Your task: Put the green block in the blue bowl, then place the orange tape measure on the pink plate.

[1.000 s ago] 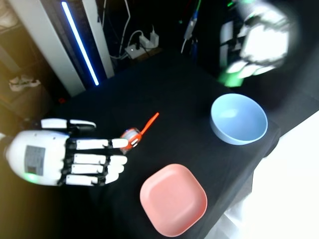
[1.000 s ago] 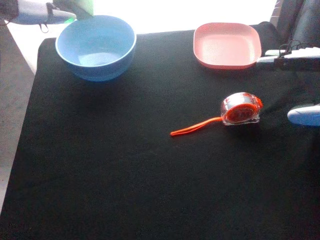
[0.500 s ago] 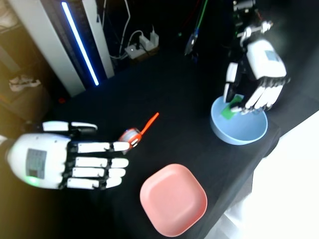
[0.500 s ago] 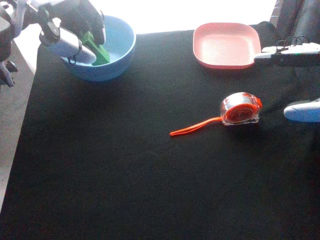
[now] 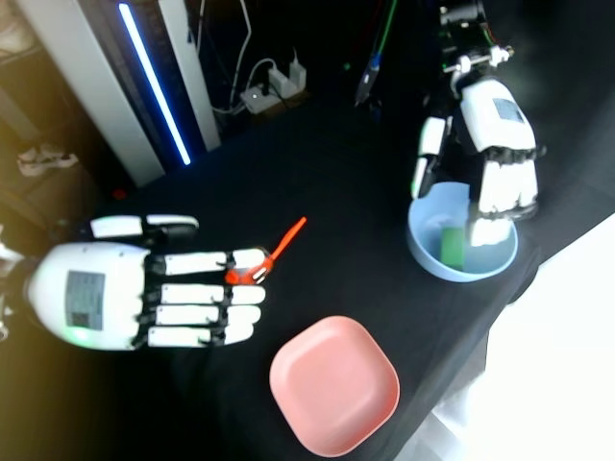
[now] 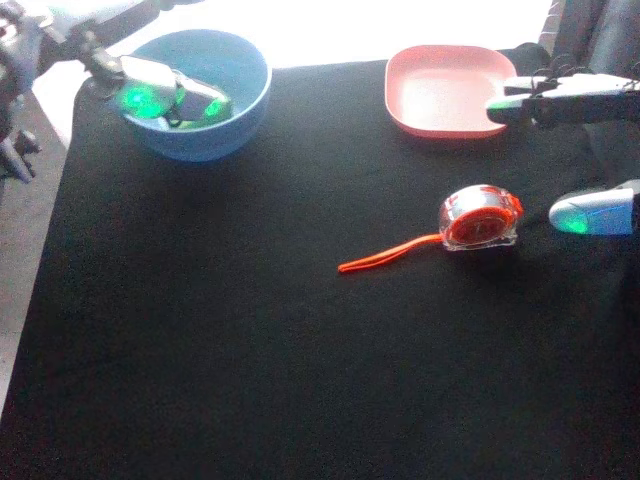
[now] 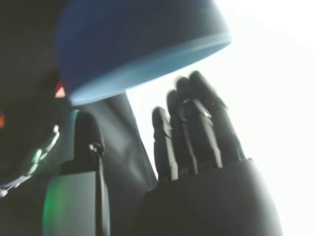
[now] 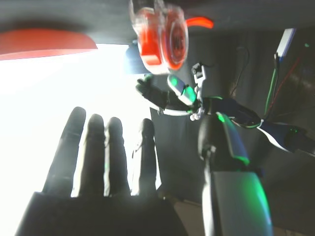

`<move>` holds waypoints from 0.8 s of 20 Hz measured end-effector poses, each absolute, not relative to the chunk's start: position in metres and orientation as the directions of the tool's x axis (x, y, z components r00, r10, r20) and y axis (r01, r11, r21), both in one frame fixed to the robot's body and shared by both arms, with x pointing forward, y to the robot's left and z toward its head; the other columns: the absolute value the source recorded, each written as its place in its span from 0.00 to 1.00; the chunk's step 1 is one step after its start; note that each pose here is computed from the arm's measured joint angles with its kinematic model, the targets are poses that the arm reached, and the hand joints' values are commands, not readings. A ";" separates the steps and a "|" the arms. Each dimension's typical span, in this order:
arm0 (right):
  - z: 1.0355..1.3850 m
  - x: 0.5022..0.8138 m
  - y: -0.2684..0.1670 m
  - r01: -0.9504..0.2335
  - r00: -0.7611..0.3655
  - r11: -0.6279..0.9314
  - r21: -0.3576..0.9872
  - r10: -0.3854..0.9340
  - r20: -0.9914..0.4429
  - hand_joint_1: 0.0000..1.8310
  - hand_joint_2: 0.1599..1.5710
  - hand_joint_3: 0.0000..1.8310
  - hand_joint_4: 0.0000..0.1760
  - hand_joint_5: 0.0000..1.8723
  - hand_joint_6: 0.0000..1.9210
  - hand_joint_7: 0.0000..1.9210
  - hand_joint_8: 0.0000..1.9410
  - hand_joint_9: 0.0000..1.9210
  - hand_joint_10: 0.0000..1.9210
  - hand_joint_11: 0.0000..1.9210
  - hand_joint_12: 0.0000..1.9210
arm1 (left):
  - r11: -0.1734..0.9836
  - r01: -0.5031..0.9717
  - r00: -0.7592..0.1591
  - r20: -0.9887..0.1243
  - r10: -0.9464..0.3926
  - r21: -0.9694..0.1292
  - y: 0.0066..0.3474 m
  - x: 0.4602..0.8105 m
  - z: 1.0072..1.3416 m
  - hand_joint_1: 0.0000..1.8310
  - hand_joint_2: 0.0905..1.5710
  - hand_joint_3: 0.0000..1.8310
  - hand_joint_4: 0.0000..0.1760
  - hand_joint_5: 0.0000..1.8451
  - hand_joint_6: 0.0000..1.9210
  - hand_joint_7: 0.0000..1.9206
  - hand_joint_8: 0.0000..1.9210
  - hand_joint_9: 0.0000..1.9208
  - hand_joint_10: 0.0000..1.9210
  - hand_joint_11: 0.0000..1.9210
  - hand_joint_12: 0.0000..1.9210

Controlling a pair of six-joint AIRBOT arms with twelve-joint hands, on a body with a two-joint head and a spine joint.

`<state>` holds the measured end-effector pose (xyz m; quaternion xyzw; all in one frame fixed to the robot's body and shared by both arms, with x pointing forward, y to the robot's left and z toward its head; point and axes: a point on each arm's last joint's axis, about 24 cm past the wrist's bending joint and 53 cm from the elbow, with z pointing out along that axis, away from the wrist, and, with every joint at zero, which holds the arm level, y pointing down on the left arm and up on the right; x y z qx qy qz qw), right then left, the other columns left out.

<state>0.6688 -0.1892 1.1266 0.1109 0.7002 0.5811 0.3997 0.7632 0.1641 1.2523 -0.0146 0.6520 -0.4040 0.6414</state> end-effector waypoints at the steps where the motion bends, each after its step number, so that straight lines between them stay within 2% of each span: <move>1: 1.131 0.670 -0.187 -0.325 -0.655 0.298 0.898 0.614 -0.441 0.38 0.59 0.00 0.72 0.21 0.00 0.10 0.00 0.14 0.00 0.00 0.45 | 0.652 0.515 -0.173 -0.813 -0.555 -0.555 0.171 0.750 1.251 0.42 0.65 0.00 0.86 0.09 0.00 0.04 0.00 0.02 0.00 0.00 0.21; 2: 1.134 0.672 -0.185 -0.335 -0.652 0.292 0.896 0.614 -0.444 0.40 0.59 0.00 0.76 0.20 0.00 0.09 0.00 0.13 0.00 0.00 0.43 | 0.634 0.522 -0.172 -0.799 -0.577 -0.570 0.177 0.740 1.248 0.39 0.64 0.00 0.83 0.08 0.00 0.03 0.00 0.00 0.00 0.00 0.13; 3: 1.139 0.676 -0.180 -0.353 -0.647 0.278 0.893 0.617 -0.448 0.42 0.59 0.00 0.64 0.21 0.00 0.09 0.00 0.12 0.00 0.00 0.40 | 0.615 0.516 -0.176 -0.777 -0.605 -0.596 0.189 0.724 1.239 0.38 0.65 0.00 0.81 0.07 0.00 0.02 0.00 0.00 0.00 0.00 0.05; 4: 1.143 0.678 -0.175 -0.365 -0.646 0.268 0.892 0.617 -0.449 0.45 0.60 0.00 0.70 0.21 0.00 0.09 0.00 0.11 0.00 0.00 0.39 | 0.609 0.509 -0.183 -0.767 -0.615 -0.609 0.197 0.714 1.230 0.35 0.66 0.00 0.88 0.08 0.00 0.01 0.00 0.00 0.00 0.00 0.01; 5: 1.142 0.680 -0.169 -0.372 -0.649 0.263 0.890 0.612 -0.452 0.48 0.60 0.00 0.69 0.21 0.00 0.09 0.00 0.10 0.00 0.00 0.37 | 0.589 0.489 -0.200 -0.740 -0.643 -0.644 0.205 0.701 1.215 0.34 0.66 0.00 0.94 0.08 0.00 0.01 0.00 0.00 0.00 0.00 0.00; 6: 1.139 0.678 -0.163 -0.372 -0.658 0.259 0.891 0.603 -0.451 0.50 0.61 0.00 0.71 0.21 0.00 0.10 0.00 0.10 0.00 0.00 0.35 | 0.575 0.483 -0.217 -0.726 -0.652 -0.660 0.209 0.691 1.205 0.31 0.62 0.00 0.71 0.08 0.00 0.01 0.00 0.00 0.00 0.00 0.00; 7: 1.131 0.676 -0.158 -0.372 -0.672 0.286 0.883 0.574 -0.468 0.48 0.61 0.00 0.80 0.20 0.00 0.09 0.00 0.10 0.00 0.00 0.37 | 0.571 0.468 -0.242 -0.719 -0.651 -0.674 0.209 0.681 1.193 0.32 0.60 0.00 0.63 0.08 0.00 0.01 0.00 0.00 0.00 0.00 0.00; 8: 1.126 0.675 -0.153 -0.376 -0.682 0.309 0.874 0.546 -0.486 0.48 0.62 0.00 0.85 0.20 0.00 0.11 0.00 0.12 0.00 0.00 0.43 | 0.564 0.461 -0.259 -0.712 -0.652 -0.685 0.210 0.671 1.186 0.35 0.59 0.00 0.65 0.08 0.00 0.02 0.00 0.00 0.00 0.00 0.00; 9: 1.121 0.676 -0.148 -0.378 -0.690 0.334 0.863 0.519 -0.504 0.47 0.62 0.00 0.85 0.20 0.00 0.12 0.00 0.13 0.00 0.00 0.45 | 0.568 0.459 -0.274 -0.716 -0.642 -0.684 0.211 0.660 1.179 0.43 0.60 0.00 0.70 0.08 0.00 0.02 0.00 0.00 0.00 0.00 0.00; 10: 1.120 0.681 -0.146 -0.370 -0.697 0.337 0.866 0.515 -0.499 0.46 0.61 0.00 0.92 0.20 0.00 0.12 0.00 0.12 0.00 0.00 0.45 | 0.566 0.448 -0.286 -0.711 -0.642 -0.692 0.215 0.649 1.171 0.51 0.60 0.00 0.62 0.07 0.00 0.02 0.00 0.00 0.00 0.00 0.00; 11: 1.118 0.684 -0.145 -0.359 -0.703 0.346 0.867 0.510 -0.495 0.45 0.61 0.00 0.92 0.20 0.00 0.12 0.00 0.12 0.00 0.00 0.49 | 0.569 0.437 -0.293 -0.709 -0.641 -0.696 0.219 0.641 1.165 0.51 0.60 0.00 0.48 0.07 0.00 0.02 0.00 0.00 0.00 0.01 0.00; 12: 1.112 0.686 -0.147 -0.352 -0.707 0.370 0.860 0.497 -0.503 0.47 0.60 0.00 0.89 0.21 0.00 0.12 0.00 0.12 0.00 0.00 0.49 | 0.579 0.417 -0.304 -0.708 -0.638 -0.701 0.224 0.637 1.158 0.51 0.59 0.00 0.50 0.08 0.00 0.02 0.00 0.00 0.00 0.01 0.00; 13: 1.105 0.685 -0.148 -0.349 -0.712 0.403 0.846 0.473 -0.519 0.48 0.60 0.00 0.86 0.22 0.00 0.14 0.00 0.13 0.00 0.00 0.48 | 0.582 0.399 -0.309 -0.701 -0.643 -0.709 0.227 0.638 1.154 0.49 0.56 0.00 0.63 0.07 0.00 0.02 0.00 0.00 0.00 0.02 0.01; 14: 1.098 0.683 -0.146 -0.351 -0.717 0.424 0.835 0.452 -0.530 0.50 0.59 0.00 0.90 0.24 0.00 0.15 0.00 0.15 0.00 0.00 0.50 | 0.580 0.387 -0.310 -0.693 -0.651 -0.717 0.229 0.639 1.153 0.47 0.55 0.00 0.55 0.08 0.00 0.02 0.00 0.00 0.00 0.02 0.01; 15: 1.092 0.681 -0.142 -0.354 -0.726 0.435 0.828 0.430 -0.537 0.50 0.59 0.00 0.92 0.25 0.00 0.16 0.00 0.16 0.01 0.00 0.51 | 0.578 0.386 -0.309 -0.691 -0.653 -0.719 0.229 0.640 1.153 0.48 0.54 0.00 0.53 0.08 0.00 0.03 0.00 0.00 0.00 0.01 0.01; 16: 1.088 0.680 -0.141 -0.354 -0.729 0.444 0.823 0.420 -0.540 0.51 0.59 0.00 0.78 0.28 0.01 0.18 0.01 0.18 0.01 0.00 0.54 | 0.579 0.388 -0.316 -0.694 -0.647 -0.717 0.228 0.639 1.152 0.49 0.55 0.00 0.52 0.09 0.00 0.03 0.00 0.00 0.00 0.00 0.00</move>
